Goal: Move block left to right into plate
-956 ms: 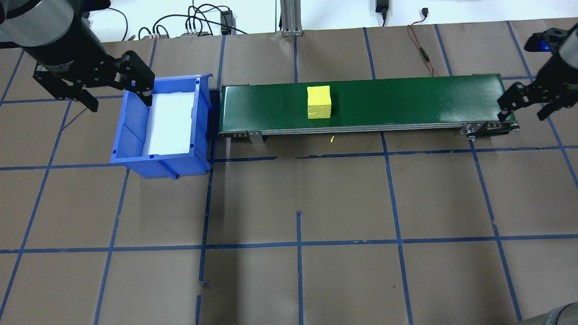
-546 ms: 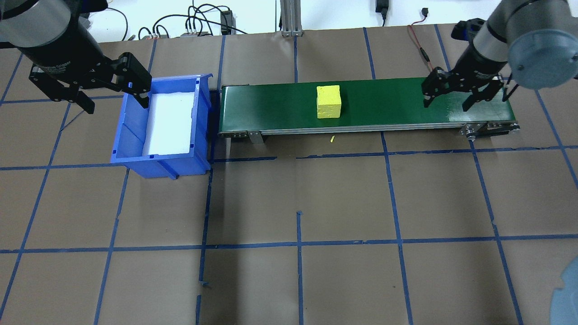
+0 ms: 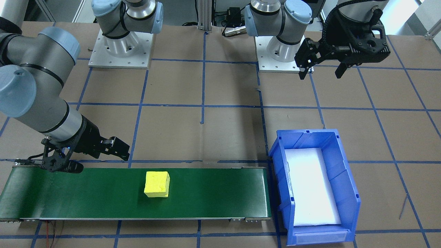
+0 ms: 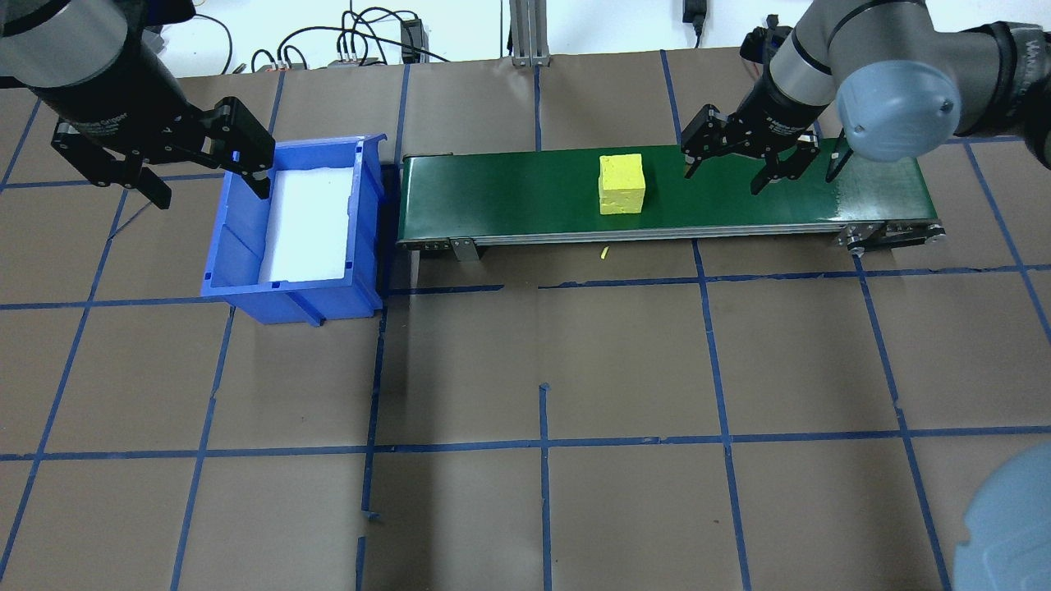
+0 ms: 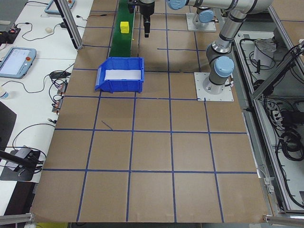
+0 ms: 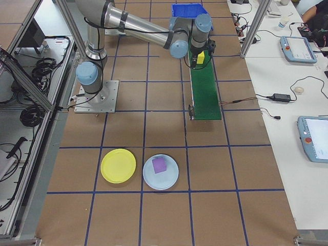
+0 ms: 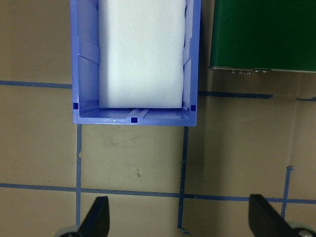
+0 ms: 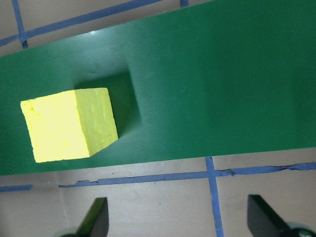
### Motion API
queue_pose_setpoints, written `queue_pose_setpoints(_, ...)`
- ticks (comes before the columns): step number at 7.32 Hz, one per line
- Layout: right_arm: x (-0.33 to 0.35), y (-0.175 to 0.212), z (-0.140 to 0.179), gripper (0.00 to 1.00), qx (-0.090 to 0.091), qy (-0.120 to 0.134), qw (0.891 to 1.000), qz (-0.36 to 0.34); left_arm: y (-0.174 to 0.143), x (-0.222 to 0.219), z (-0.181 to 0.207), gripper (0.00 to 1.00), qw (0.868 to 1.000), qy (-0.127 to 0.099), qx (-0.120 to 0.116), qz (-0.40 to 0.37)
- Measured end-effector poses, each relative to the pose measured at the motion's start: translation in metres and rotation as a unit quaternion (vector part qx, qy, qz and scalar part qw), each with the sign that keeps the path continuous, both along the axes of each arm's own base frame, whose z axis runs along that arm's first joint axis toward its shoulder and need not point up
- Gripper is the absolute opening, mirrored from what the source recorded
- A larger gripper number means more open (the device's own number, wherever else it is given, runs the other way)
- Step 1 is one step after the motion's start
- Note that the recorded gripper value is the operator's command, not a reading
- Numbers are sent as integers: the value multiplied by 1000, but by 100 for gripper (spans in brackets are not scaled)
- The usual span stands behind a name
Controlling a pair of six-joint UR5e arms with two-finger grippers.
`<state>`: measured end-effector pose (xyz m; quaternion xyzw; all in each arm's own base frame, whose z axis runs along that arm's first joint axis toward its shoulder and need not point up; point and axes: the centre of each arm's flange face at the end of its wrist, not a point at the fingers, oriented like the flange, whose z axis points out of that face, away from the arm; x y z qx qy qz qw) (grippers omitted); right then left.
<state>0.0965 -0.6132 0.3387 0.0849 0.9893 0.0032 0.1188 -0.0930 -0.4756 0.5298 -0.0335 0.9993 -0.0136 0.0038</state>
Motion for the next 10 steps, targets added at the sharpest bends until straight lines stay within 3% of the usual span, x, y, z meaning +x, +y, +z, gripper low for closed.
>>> queue_pose_setpoints(5, 7, -21, -25, 100, 12, -25, 999, -25, 0, -1, -1, 100, 1000, 0, 1, -1)
queue_pose_setpoints(10, 6, -33, -58, 100, 20, -25, 999, -21, 1, -1, -2, 100, 1000, 0, 2, -1)
